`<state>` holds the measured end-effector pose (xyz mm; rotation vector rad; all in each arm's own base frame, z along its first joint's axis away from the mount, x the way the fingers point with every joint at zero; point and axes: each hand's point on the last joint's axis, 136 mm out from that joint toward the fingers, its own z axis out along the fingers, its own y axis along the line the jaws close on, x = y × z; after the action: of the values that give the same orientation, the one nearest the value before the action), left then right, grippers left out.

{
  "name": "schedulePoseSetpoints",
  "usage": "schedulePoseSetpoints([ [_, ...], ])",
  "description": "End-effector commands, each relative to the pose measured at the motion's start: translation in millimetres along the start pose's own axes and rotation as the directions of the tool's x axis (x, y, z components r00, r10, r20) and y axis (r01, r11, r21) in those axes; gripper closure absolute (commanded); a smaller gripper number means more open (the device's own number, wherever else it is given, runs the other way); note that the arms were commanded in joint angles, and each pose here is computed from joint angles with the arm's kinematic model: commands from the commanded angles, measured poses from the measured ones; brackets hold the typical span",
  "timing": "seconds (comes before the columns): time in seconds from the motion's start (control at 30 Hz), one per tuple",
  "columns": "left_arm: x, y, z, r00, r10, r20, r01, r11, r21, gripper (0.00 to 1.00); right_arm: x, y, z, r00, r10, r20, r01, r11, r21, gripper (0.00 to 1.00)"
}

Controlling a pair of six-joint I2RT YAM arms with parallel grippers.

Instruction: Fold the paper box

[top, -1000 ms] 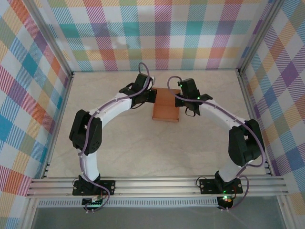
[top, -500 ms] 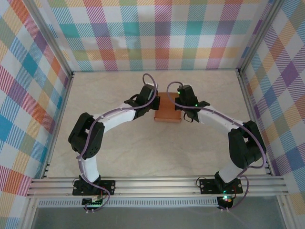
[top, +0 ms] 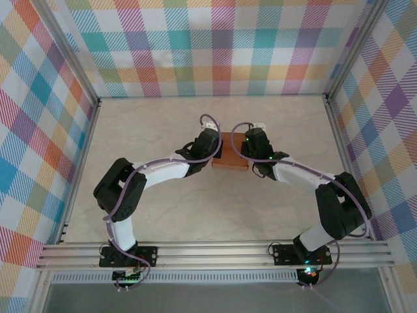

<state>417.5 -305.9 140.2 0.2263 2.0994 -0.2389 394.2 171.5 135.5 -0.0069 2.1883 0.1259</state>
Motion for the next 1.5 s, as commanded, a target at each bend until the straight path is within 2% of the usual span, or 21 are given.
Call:
schedulePoseSetpoints([
  [0.0, -13, -19, -16, 0.997, 0.003, 0.072, -0.006, 0.999, 0.046, 1.00, -20, 17, -13, 0.995, 0.043, 0.091, -0.036, 0.996, -0.077, 1.00],
  [0.6, 16, -29, -28, 0.990, 0.028, 0.141, -0.030, 0.999, 0.011, 1.00, 19, 9, -20, 0.993, 0.048, 0.110, -0.038, 0.995, -0.092, 1.00],
  [1.0, 17, -31, -30, 0.991, 0.035, 0.131, -0.037, 0.999, 0.014, 1.00, 21, 7, -23, 0.993, 0.072, 0.089, -0.064, 0.994, -0.090, 1.00],
  [1.2, 17, -30, -31, 0.990, 0.032, 0.134, -0.034, 0.999, 0.013, 1.00, 1, 11, -36, 0.991, 0.059, 0.117, -0.047, 0.993, -0.106, 1.00],
  [1.47, 27, -28, -29, 0.991, 0.025, 0.134, -0.026, 1.000, 0.007, 1.00, 32, 5, -25, 0.994, 0.063, 0.088, -0.053, 0.993, -0.108, 1.00],
])
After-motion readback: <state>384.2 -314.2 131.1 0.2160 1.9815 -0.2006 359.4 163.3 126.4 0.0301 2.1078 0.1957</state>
